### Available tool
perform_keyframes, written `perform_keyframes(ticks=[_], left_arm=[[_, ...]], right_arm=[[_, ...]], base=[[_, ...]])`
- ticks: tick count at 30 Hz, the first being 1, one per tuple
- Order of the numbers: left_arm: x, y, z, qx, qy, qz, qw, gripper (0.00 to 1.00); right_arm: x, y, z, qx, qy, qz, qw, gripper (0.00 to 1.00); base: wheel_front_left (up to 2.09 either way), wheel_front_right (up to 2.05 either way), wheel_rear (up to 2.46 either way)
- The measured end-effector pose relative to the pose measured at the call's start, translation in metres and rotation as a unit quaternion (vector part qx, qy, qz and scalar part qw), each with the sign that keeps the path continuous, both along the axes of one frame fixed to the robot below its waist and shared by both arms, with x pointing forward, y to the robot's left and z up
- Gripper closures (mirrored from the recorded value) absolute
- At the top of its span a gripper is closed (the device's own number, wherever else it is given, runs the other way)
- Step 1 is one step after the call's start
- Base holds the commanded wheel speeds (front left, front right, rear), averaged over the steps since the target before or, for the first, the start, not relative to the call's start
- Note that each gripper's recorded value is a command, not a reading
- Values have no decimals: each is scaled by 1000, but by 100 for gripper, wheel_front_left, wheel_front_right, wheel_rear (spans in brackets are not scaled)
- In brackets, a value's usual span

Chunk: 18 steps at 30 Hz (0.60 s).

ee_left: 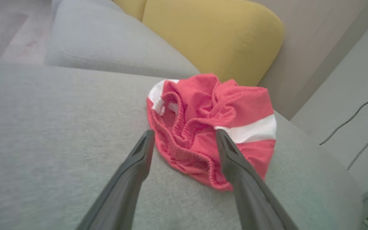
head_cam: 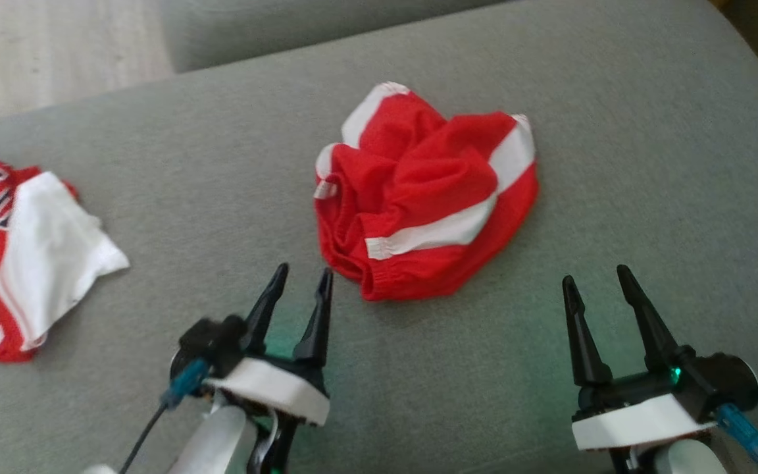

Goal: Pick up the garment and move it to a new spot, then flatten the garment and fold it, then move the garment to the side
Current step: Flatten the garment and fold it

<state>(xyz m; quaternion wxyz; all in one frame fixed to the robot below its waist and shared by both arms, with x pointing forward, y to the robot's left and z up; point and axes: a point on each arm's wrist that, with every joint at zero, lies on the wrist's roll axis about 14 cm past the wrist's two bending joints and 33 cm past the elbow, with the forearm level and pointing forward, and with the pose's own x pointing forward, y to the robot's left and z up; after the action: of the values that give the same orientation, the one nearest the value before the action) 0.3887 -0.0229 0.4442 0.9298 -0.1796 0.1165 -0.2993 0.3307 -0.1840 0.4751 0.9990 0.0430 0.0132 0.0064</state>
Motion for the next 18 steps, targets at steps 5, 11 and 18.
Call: perform_keyframes(ticks=[5, 11, 18], left_arm=[[-2, -42, -15, -37, 74, -63, 995, 0], [2, -55, -25, -60, 119, -95, 987, 0], [4, -71, -24, -58, 113, -137, 982, 0]], right_arm=[[-7, -15, -9, -5, 19, -28, 999, 0], [-12, -29, -11, -11, 27, -52, 998, 0], [-16, -40, -12, -13, 31, -72, 997, 0]], base=[[0, 0, 0], [0, 0, 0], [0, 0, 0]])
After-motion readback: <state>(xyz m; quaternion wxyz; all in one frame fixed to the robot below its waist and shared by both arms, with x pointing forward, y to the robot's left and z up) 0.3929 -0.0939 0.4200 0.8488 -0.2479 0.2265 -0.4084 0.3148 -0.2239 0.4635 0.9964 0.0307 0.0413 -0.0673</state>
